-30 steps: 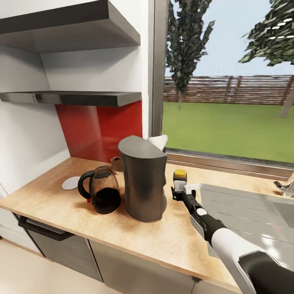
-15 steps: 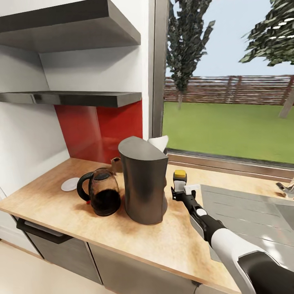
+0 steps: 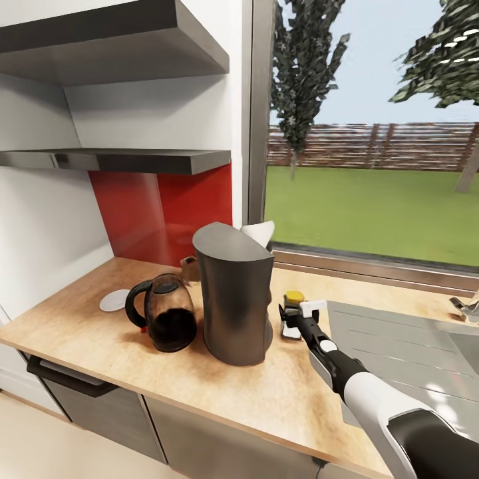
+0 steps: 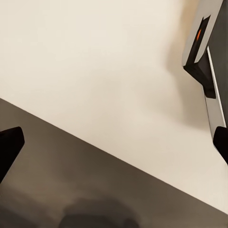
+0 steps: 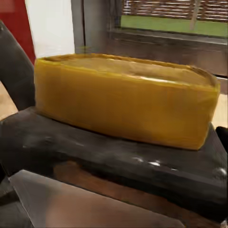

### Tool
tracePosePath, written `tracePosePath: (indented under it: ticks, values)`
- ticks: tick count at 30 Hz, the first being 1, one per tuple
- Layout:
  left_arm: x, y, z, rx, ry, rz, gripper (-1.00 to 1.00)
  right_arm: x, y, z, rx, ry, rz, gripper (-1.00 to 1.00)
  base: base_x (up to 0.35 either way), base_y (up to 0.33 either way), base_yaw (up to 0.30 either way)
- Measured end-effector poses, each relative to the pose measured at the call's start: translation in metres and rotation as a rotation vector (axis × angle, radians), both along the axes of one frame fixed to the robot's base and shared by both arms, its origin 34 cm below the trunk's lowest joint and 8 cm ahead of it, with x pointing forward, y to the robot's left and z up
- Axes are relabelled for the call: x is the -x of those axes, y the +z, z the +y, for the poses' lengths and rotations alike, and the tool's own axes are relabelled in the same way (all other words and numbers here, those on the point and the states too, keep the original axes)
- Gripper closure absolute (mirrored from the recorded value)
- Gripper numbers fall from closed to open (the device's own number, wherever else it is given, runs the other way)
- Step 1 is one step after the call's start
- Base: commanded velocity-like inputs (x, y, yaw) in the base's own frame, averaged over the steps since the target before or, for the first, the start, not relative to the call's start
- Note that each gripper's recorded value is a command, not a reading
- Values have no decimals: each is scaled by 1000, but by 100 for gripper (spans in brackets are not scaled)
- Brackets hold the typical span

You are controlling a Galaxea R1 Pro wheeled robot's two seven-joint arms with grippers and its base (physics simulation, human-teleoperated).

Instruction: Set up a coffee station on the kitchen countertop: keep the coffee maker on the countertop, move the bottle of coffee from the kitchen shelf to the counter next to the coffee maker, place a paper coffee filter on top of the coffee maker, put the saucer next to the coffee maker with the coffee cup on the saucer, and place the electric kettle next to the coffee maker.

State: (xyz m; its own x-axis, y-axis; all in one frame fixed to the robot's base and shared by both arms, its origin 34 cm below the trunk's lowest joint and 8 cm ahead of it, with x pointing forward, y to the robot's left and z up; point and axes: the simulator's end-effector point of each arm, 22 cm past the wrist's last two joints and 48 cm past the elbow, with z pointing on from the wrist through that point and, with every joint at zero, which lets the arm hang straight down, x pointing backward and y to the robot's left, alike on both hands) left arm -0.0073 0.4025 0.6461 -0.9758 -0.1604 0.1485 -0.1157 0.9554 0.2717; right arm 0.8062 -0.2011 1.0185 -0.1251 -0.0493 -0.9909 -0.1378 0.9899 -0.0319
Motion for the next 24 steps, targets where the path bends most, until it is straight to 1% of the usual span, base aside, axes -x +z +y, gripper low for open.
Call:
tracePosePath:
  ticks: [24]
  values:
    - [-1,0,0,-2,0,-3,-100,0,0,0,0,0,0,-100,0,0,0]
